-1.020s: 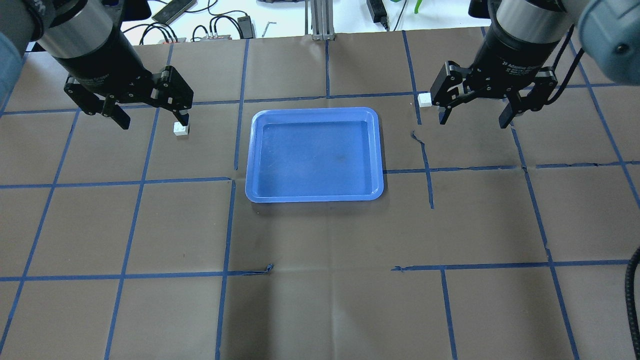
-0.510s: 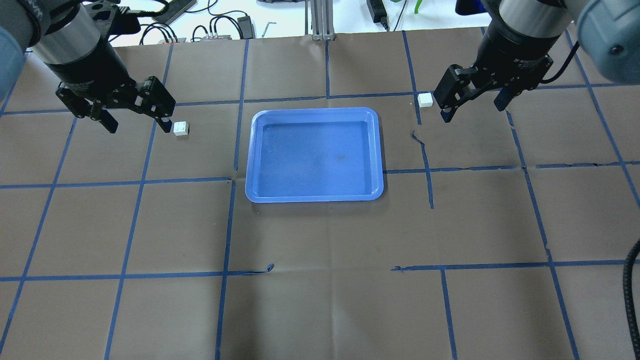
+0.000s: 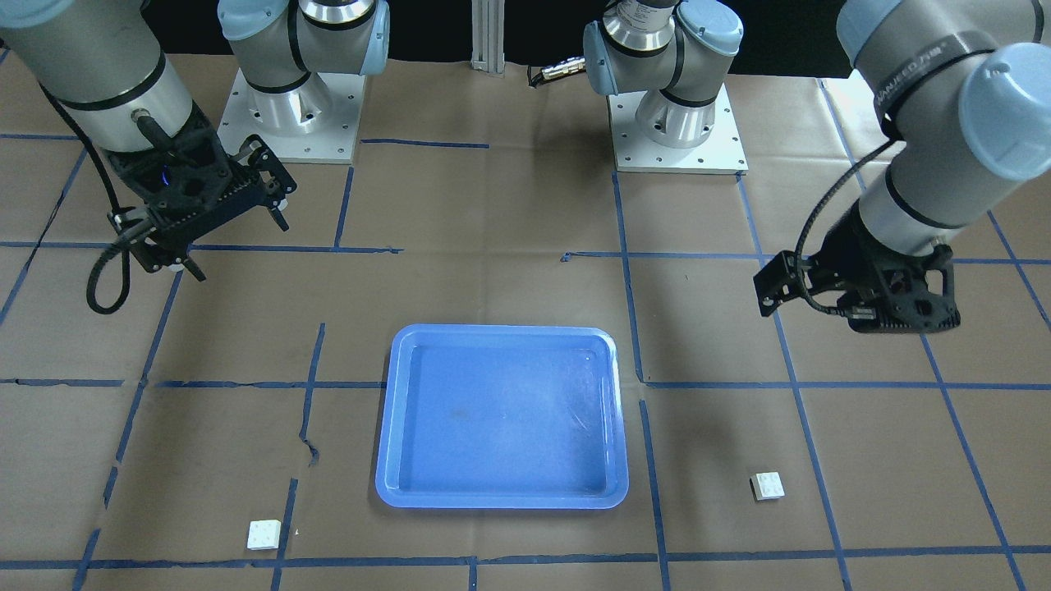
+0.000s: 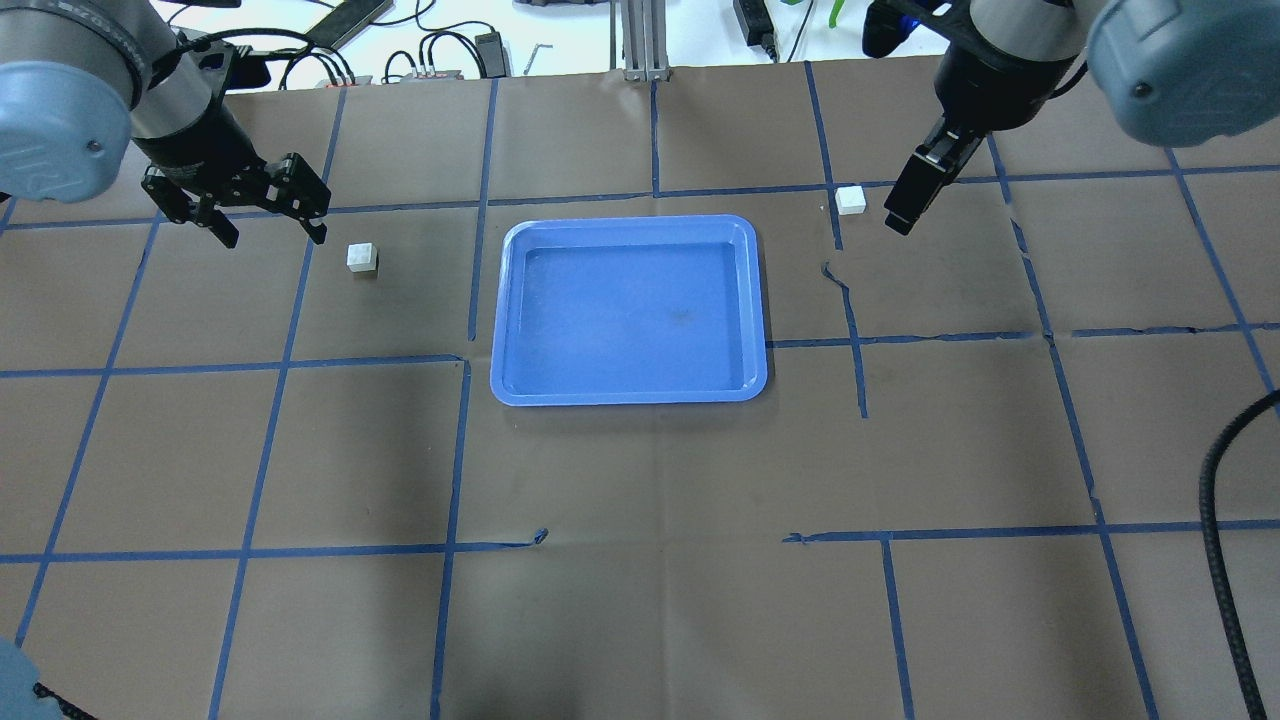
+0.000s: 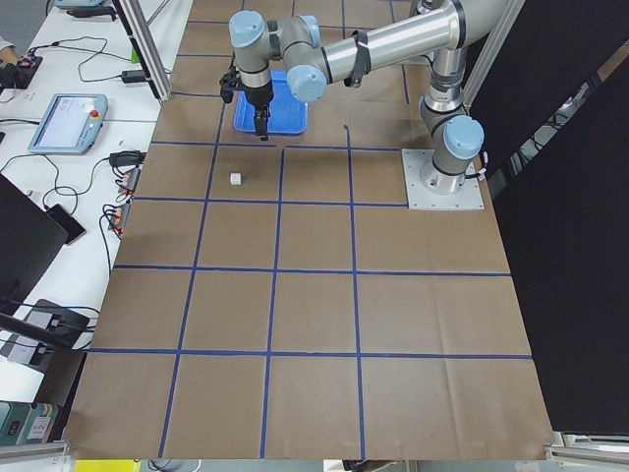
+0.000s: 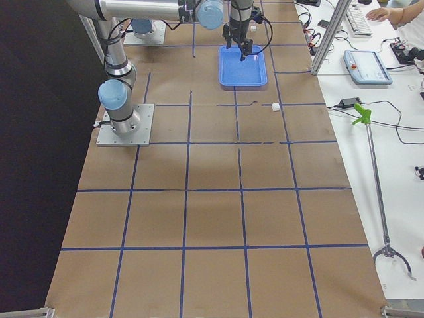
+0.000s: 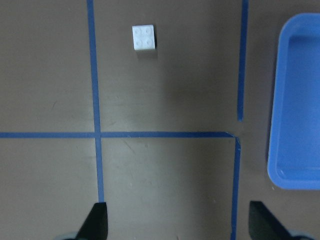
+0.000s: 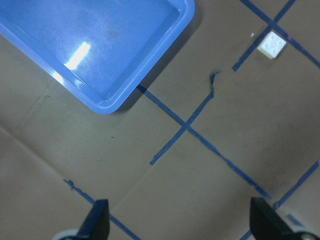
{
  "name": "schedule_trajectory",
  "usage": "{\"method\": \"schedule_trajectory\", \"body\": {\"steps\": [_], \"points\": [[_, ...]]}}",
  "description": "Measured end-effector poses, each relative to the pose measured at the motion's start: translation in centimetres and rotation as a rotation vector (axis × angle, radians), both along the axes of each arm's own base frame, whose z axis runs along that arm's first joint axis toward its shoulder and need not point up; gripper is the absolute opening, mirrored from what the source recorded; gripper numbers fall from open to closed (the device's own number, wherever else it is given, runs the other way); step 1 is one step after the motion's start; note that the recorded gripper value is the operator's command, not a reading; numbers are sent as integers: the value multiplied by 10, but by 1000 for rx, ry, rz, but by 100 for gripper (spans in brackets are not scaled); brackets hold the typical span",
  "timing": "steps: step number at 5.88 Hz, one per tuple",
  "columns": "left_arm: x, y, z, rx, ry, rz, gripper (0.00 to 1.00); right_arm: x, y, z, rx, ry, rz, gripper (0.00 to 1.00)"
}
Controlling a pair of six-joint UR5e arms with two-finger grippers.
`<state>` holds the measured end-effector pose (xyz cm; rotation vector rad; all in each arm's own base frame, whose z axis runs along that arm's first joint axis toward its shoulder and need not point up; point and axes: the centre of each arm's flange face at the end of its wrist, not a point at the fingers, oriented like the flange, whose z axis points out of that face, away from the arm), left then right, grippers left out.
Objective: Assemble white blocks and place on blue tray
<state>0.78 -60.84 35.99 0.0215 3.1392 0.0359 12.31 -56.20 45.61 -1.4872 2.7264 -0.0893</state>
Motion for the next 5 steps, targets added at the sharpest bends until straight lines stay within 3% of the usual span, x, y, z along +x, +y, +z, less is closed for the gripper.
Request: {"method": "schedule_trajectory", "body": {"steps": [1,2,4,5], "points": [[7,-18,-40,-23,-2,2,99,-4,-35,-8,-26,11,188,99],[11,-30,-81,-48,-7,14,99,-11,-76,-19,-39,18,317,99],[16,-49,-151,-94,-17,22,99,-38,-168,-55,-60,3,494,100],[18,-58,-177,-121,-24,23,98,-59,-195,-78,-77,-64,546,100]]}}
